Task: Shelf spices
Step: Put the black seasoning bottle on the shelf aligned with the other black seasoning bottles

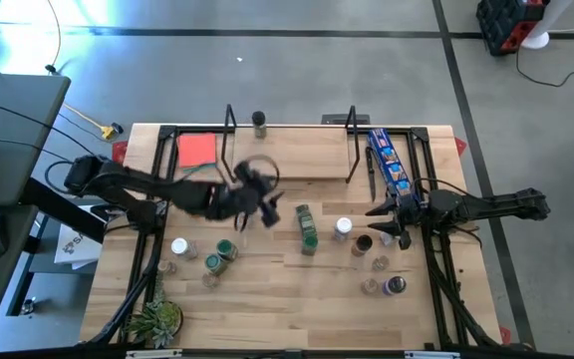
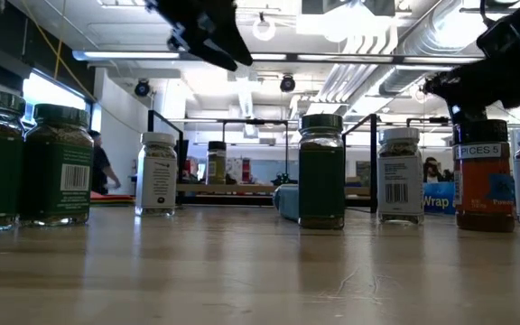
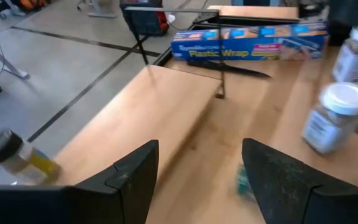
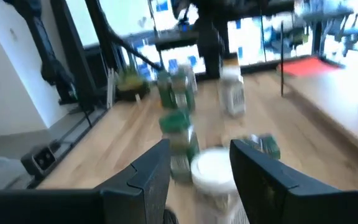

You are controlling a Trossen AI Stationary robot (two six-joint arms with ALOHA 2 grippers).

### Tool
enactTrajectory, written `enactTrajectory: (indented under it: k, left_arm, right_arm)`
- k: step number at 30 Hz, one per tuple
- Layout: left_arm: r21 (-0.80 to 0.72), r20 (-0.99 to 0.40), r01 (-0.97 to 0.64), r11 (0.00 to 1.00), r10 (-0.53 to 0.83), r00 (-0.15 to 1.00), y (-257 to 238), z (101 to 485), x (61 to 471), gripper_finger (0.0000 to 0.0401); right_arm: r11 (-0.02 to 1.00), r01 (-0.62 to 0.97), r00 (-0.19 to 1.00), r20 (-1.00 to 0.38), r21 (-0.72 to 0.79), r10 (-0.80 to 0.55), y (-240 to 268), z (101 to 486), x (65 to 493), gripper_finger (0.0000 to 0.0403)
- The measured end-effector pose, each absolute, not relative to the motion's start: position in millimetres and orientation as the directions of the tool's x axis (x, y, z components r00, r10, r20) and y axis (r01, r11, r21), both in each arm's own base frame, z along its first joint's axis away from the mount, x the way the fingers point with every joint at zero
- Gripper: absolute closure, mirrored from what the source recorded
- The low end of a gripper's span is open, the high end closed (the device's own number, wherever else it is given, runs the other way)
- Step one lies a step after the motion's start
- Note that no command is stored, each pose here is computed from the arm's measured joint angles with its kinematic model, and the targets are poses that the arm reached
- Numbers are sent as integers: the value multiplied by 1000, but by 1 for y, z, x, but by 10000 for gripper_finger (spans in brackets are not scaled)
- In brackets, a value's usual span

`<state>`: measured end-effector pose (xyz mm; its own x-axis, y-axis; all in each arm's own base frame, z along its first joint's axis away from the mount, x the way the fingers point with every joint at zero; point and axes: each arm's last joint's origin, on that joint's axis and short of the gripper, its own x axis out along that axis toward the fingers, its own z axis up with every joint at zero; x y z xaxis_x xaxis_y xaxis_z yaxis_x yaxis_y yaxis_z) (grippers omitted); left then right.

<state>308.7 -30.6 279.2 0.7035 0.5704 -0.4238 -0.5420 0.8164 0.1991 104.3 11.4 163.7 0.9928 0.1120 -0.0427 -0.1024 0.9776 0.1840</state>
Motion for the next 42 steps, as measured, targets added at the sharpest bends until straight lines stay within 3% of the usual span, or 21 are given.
enactTrajectory:
  k: [4,10,12,14,16,19,21,24,28,33,38,42]
  left_arm:
    - [206,-411,-555,806,586,699,-64,280,293,181]
    - [257,-390,-593,763,643,659,-74,296,255,183]
    - [259,-397,-607,751,656,642,-69,302,242,183]
    - [259,-410,-618,742,664,625,-64,307,230,183]
    - [257,-420,-628,735,670,612,-60,308,220,183]
    - [256,-434,-638,726,676,596,-56,306,209,183]
    - [250,-436,-643,724,677,593,-54,300,202,183]
    - [238,-445,-653,719,678,585,-51,288,195,183]
    - [211,-453,-678,704,685,571,-48,276,189,183]
    - [194,-460,-688,700,684,566,-47,270,187,183]
    - [193,-462,-687,701,682,567,-47,270,187,183]
    - [193,-460,-688,700,684,567,-47,270,187,183]
  right_arm:
    - [926,-188,979,135,327,151,12,181,103,243]
    - [846,-410,839,505,341,203,13,217,91,243]
    - [859,-417,774,611,296,165,11,227,84,242]
    - [889,-340,787,611,308,90,9,232,84,242]
    - [911,-203,868,497,359,-2,7,238,90,242]
    - [923,44,978,173,382,-118,4,248,98,242]
    - [922,155,988,-48,354,-148,3,257,101,238]
    - [920,235,951,-270,313,-151,4,279,108,219]
    - [926,295,850,-508,236,-141,7,299,128,173]
    - [954,259,647,-760,150,-57,20,293,166,113]
    - [962,177,459,-882,207,105,44,277,202,87]
    - [970,169,334,-936,173,108,66,256,220,86]
